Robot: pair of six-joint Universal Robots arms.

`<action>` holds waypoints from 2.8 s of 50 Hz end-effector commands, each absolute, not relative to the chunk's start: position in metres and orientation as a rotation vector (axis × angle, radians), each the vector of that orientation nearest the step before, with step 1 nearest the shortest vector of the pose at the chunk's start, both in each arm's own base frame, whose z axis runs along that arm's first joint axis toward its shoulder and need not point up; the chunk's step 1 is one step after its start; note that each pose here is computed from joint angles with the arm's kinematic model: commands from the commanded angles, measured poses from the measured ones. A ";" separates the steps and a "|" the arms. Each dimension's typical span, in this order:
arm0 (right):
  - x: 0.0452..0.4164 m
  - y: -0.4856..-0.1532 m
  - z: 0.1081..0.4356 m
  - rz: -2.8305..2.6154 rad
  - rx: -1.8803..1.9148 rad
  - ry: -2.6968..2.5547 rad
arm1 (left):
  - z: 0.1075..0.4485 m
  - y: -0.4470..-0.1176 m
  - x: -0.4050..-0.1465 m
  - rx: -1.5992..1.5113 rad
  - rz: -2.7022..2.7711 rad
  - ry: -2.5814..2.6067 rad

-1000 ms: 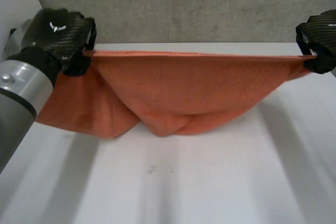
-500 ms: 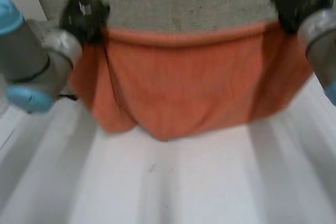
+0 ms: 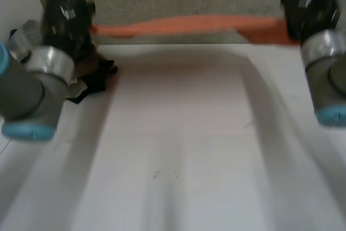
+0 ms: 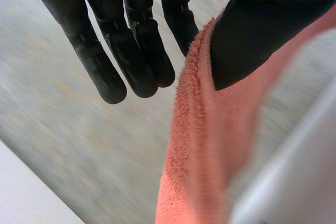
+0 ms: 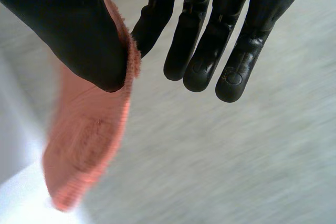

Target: Fold the laundry.

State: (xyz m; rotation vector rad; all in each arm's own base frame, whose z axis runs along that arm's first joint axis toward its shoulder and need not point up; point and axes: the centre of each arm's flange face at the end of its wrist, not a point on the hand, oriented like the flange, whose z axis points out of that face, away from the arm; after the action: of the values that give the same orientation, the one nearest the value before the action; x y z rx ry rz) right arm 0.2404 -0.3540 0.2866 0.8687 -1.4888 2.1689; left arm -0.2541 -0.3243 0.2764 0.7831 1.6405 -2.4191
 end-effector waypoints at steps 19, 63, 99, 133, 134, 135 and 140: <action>0.155 -0.339 0.164 1.689 0.878 -2.181 | 0.155 -0.286 -0.229 0.961 -2.016 2.087; 0.143 -0.337 0.154 1.648 0.857 -2.235 | 0.114 -0.308 -0.225 1.139 -1.864 2.502; 0.170 -0.299 0.212 1.532 1.168 -2.110 | 0.171 -0.294 -0.238 1.242 -1.758 2.332; 0.192 -0.304 0.180 1.537 1.137 -2.106 | 0.161 -0.241 -0.248 1.102 -1.830 2.391; 0.192 -0.304 0.180 1.536 1.139 -2.107 | 0.155 -0.246 -0.250 1.094 -1.849 2.381; 0.192 -0.304 0.180 1.534 1.140 -2.109 | 0.154 -0.248 -0.250 1.090 -1.861 2.375; 0.192 -0.301 0.176 1.525 1.148 -2.117 | 0.153 -0.258 -0.259 1.084 -1.963 2.302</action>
State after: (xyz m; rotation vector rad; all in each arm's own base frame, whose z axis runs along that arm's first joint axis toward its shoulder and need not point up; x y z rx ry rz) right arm 0.1917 -0.3041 0.1801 1.1377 -2.1068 1.5359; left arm -0.2484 -0.2422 0.1607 1.1016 2.3824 -1.8457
